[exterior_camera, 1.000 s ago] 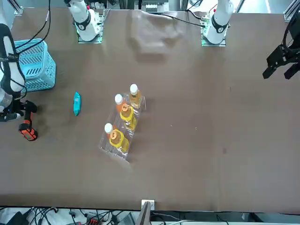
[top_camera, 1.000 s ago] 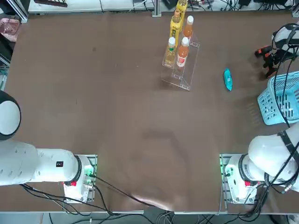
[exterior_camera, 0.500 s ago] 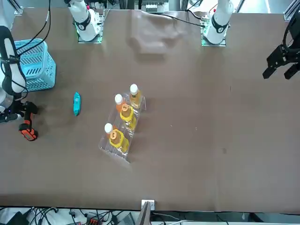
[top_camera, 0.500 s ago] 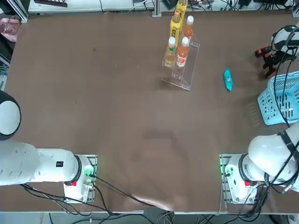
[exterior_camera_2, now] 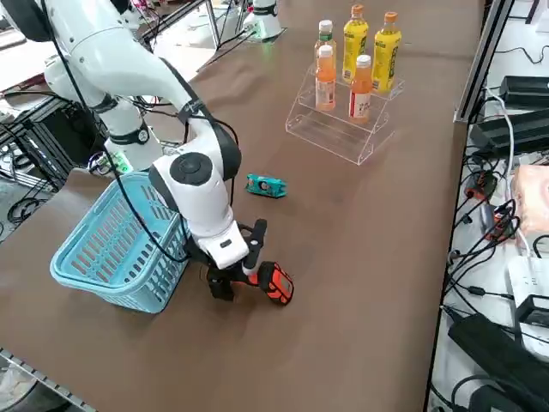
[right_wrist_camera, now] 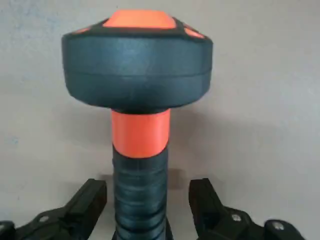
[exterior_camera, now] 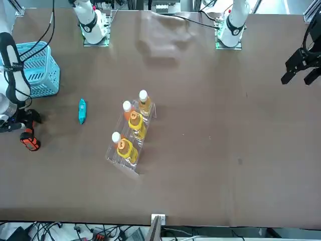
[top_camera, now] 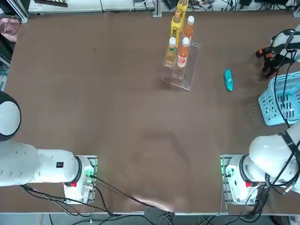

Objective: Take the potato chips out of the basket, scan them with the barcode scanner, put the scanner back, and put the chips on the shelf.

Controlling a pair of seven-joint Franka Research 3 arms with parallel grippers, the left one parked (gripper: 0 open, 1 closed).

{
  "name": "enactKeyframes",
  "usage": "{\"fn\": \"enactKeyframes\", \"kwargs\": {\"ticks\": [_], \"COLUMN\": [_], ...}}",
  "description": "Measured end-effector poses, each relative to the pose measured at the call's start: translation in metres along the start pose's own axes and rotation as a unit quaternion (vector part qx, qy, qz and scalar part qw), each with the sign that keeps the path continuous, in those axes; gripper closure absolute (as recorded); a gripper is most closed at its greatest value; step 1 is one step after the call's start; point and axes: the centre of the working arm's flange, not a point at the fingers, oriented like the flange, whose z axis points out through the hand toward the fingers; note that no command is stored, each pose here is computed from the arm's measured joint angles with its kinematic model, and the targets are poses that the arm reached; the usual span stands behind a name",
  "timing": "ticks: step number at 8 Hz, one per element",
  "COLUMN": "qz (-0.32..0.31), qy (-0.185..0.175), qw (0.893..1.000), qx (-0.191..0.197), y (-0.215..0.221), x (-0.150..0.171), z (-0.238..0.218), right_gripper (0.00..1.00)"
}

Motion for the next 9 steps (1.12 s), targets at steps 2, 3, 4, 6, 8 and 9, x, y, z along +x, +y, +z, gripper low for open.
{"fn": "enactKeyframes", "kwargs": {"ticks": [2,3,4,6,8,9], "qz": [-0.002,-0.003,-0.004,-0.009,-0.015,-0.017], "qy": [0.0,0.0,0.0,-0.002,-0.003,-0.002], "qw": [1.0,1.0,1.0,1.0,1.0,1.0], "qx": [0.0,0.0,0.001,0.003,0.003,0.004], "y": [-0.0002,-0.0005,-0.0008,-0.0018,-0.0022,-0.0036], "x": [0.0003,0.0006,0.0006,0.0002,0.0004,0.0021], "z": [0.0,0.0001,0.0006,0.0044,0.0058,0.0054], "right_gripper": [0.18,0.41,0.57,0.8,0.84,0.84]}}
